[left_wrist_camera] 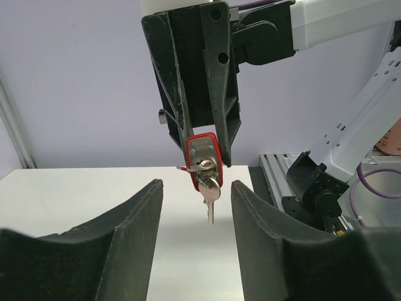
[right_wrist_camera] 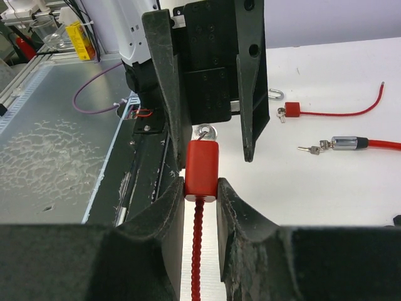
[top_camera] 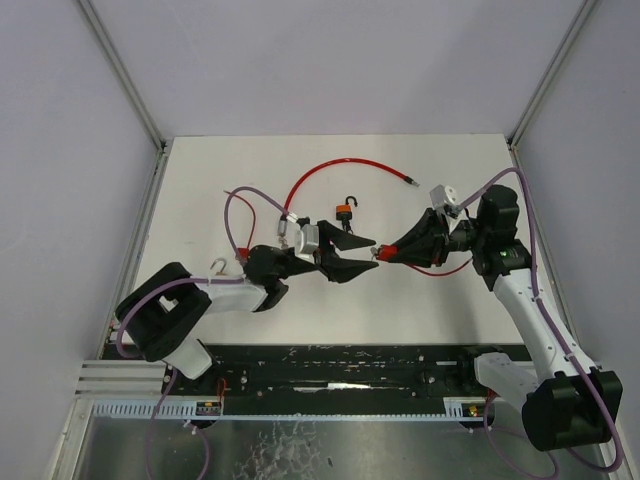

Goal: Lock with the key
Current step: Adjust the lock.

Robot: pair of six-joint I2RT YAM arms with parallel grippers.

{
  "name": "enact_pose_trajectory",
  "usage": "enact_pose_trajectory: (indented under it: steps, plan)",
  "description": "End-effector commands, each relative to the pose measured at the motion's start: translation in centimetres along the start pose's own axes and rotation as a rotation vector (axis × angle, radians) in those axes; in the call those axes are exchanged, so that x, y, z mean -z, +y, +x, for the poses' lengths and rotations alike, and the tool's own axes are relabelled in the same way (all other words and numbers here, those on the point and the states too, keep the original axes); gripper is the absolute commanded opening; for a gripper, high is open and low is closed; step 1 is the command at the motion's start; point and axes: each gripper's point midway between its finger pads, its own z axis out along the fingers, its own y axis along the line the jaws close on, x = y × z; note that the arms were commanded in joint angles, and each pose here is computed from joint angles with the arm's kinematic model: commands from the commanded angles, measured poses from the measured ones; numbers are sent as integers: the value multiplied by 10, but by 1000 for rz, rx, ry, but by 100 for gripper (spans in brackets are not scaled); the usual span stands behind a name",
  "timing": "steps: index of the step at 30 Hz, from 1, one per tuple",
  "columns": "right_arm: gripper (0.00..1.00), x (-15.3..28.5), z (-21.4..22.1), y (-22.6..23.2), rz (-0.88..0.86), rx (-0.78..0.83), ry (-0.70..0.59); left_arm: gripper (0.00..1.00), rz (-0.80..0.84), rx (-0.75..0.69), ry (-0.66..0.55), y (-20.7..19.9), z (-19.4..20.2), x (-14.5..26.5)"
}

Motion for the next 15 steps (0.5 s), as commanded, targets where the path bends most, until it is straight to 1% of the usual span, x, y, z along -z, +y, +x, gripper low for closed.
enact_pose_trajectory:
  steps: [1,3,6,15]
  plan:
    - [0,-3,-6,4,-21,61,-3,45,20,-55,-64,-1,-16,-9]
    - [0,-5,-4,4,-26,56,-2,44,30,-54,-61,-3,-14,-10]
    - [0,-6,-3,3,-26,52,0,36,35,-56,-58,-4,-14,-11]
    - [0,-7,1,-1,-14,45,3,31,51,-40,-51,-6,-11,-12]
